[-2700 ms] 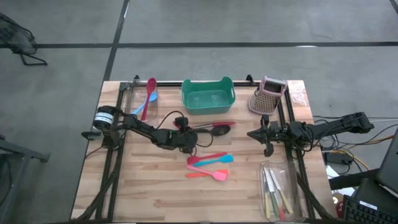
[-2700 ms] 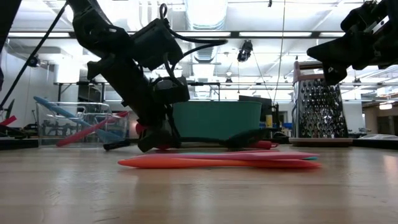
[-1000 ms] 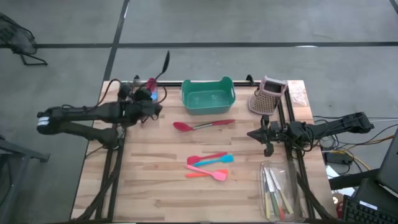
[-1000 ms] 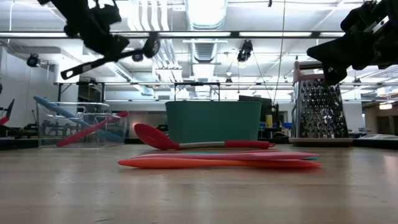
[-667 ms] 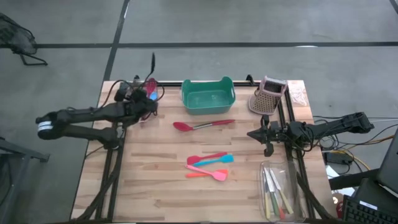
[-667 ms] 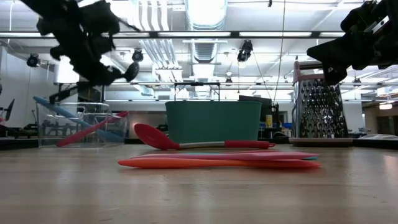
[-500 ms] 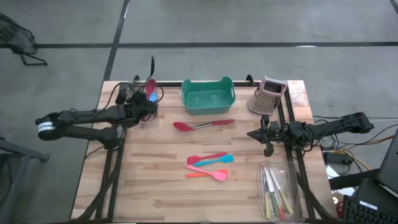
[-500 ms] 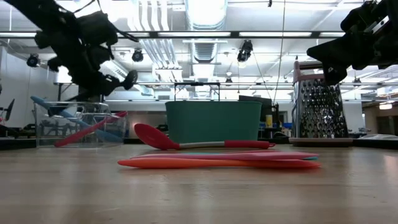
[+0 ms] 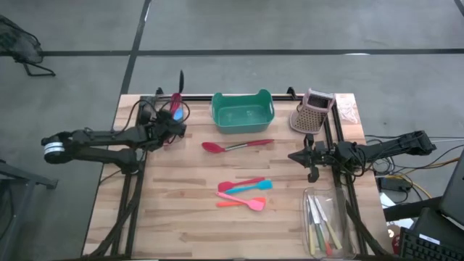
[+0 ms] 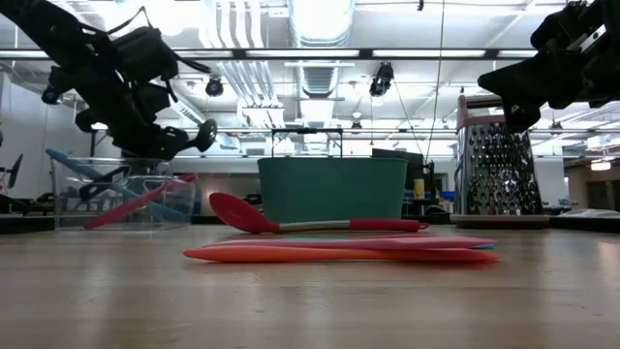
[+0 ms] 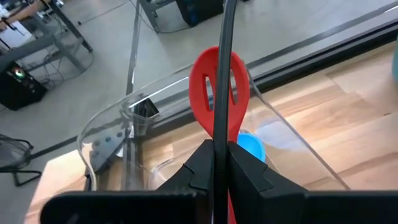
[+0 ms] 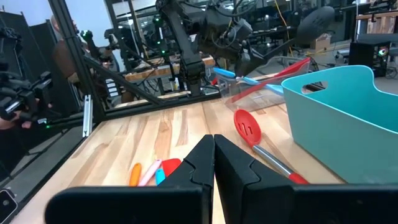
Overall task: Pick & Place Kitchen Items
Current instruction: Put the black slotted spoon into the top transparent bin
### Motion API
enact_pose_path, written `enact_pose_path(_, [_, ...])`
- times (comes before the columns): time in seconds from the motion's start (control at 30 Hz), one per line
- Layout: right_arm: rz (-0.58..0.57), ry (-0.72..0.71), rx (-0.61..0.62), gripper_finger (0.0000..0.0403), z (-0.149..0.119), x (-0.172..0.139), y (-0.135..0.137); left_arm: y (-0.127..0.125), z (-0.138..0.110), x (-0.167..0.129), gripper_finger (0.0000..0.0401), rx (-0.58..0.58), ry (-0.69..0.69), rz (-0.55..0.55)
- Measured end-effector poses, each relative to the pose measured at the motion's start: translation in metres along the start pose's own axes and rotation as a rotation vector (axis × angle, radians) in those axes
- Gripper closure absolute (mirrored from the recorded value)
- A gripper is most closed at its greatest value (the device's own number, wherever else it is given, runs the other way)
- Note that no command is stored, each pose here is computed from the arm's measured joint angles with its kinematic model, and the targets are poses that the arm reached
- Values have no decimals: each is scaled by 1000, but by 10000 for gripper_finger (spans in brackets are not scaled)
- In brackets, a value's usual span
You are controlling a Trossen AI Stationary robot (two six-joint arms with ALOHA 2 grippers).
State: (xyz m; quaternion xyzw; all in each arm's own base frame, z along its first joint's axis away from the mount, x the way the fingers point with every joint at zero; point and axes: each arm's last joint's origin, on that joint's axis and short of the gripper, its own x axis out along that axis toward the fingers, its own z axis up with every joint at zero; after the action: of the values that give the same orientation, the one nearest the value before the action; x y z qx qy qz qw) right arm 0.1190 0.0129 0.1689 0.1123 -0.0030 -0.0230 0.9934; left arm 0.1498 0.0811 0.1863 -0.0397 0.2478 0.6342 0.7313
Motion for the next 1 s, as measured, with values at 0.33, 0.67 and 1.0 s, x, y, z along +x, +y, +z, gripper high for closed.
enact_pose_path(0.33, [0, 0, 0, 394, 0, 0, 0, 1, -3, 2, 368, -61, 12, -2])
enact_pose_path(0.67, [0, 0, 0, 394, 0, 0, 0, 1, -4, 2, 368, -127, 16, -2])
enact_pose_path(1.0, [0, 0, 0, 394, 0, 0, 0, 3, -8, 2, 332, -119, 42, 10])
